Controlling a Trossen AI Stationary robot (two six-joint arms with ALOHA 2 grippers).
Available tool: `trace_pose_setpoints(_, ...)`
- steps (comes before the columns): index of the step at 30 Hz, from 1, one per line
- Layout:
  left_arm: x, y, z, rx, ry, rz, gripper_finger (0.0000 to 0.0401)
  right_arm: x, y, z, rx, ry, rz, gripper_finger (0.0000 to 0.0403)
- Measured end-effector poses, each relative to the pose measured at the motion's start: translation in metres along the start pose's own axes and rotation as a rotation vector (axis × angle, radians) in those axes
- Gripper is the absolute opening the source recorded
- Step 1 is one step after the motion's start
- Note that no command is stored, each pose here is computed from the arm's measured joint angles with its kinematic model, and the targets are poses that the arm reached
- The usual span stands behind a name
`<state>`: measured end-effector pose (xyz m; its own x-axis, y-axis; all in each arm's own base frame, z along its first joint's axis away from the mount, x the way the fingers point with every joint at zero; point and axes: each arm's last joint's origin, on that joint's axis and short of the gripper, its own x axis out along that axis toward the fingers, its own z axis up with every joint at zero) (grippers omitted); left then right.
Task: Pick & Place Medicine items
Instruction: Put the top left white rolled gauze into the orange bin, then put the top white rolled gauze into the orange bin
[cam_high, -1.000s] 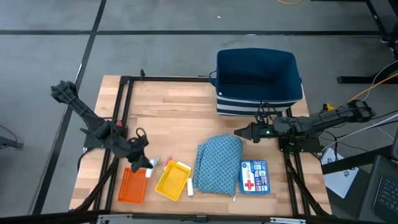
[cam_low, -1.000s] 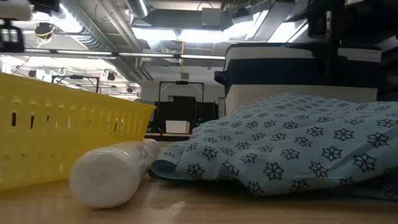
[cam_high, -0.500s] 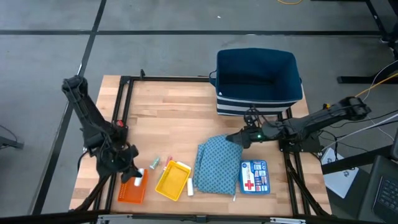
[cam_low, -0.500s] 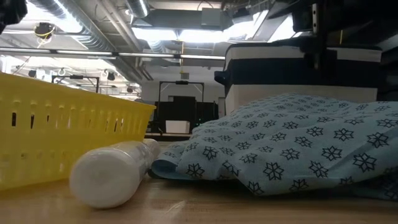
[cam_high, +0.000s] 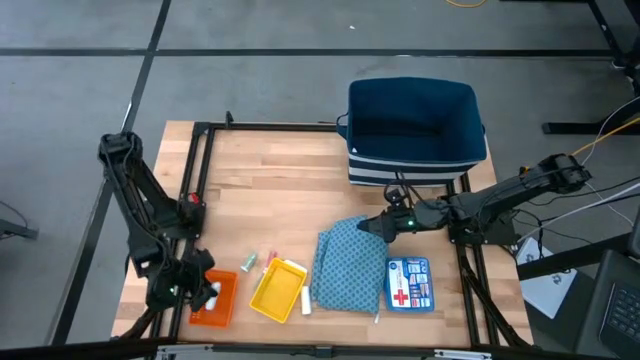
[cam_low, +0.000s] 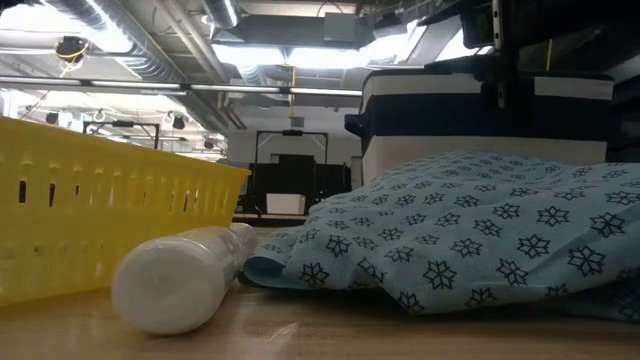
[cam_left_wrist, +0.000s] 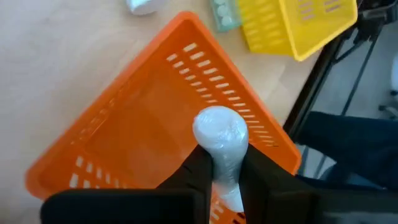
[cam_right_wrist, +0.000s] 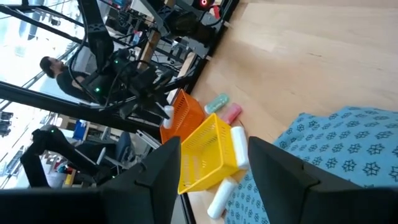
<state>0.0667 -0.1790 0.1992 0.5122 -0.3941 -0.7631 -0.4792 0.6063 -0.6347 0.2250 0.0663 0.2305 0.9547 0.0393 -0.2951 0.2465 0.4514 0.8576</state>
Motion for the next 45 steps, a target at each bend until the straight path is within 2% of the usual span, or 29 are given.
trace_pose_setpoints(5, 0.006, 0.002, -0.003, -0.048, 0.045, 0.055, 0.0101, 0.000, 0.000, 0.000, 0.005, -0.002, 0.005, 0.0189)
trace_pose_setpoints(14, 0.001, 0.003, 0.000, -0.095, 0.040, 0.053, 0.0197, 0.000, 0.000, 0.000, 0.024, -0.002, 0.005, 0.0189)
trace_pose_setpoints(20, -0.013, 0.000, 0.008, -0.125, -0.023, -0.047, 0.0233, 0.000, 0.000, 0.000, 0.036, -0.003, 0.005, 0.0189)
trace_pose_setpoints(25, -0.036, -0.004, 0.028, -0.129, -0.164, -0.205, 0.0236, 0.000, 0.000, 0.001, 0.049, -0.017, 0.000, 0.0189)
trace_pose_setpoints(29, -0.061, -0.003, 0.051, -0.122, -0.380, -0.336, 0.0230, 0.000, 0.000, 0.001, 0.049, -0.017, 0.000, 0.0189)
trace_pose_setpoints(32, -0.079, 0.002, 0.069, -0.111, -0.519, -0.389, 0.0225, 0.000, 0.000, 0.001, 0.045, -0.017, 0.000, 0.0189)
trace_pose_setpoints(37, -0.098, 0.012, 0.094, -0.039, -0.646, -0.372, 0.0213, 0.000, 0.000, 0.001, 0.020, -0.027, -0.004, 0.0189)
trace_pose_setpoints(45, -0.112, 0.007, 0.122, 0.015, -0.706, -0.327, 0.0194, 0.000, 0.000, 0.002, -0.005, -0.059, -0.018, 0.0189)
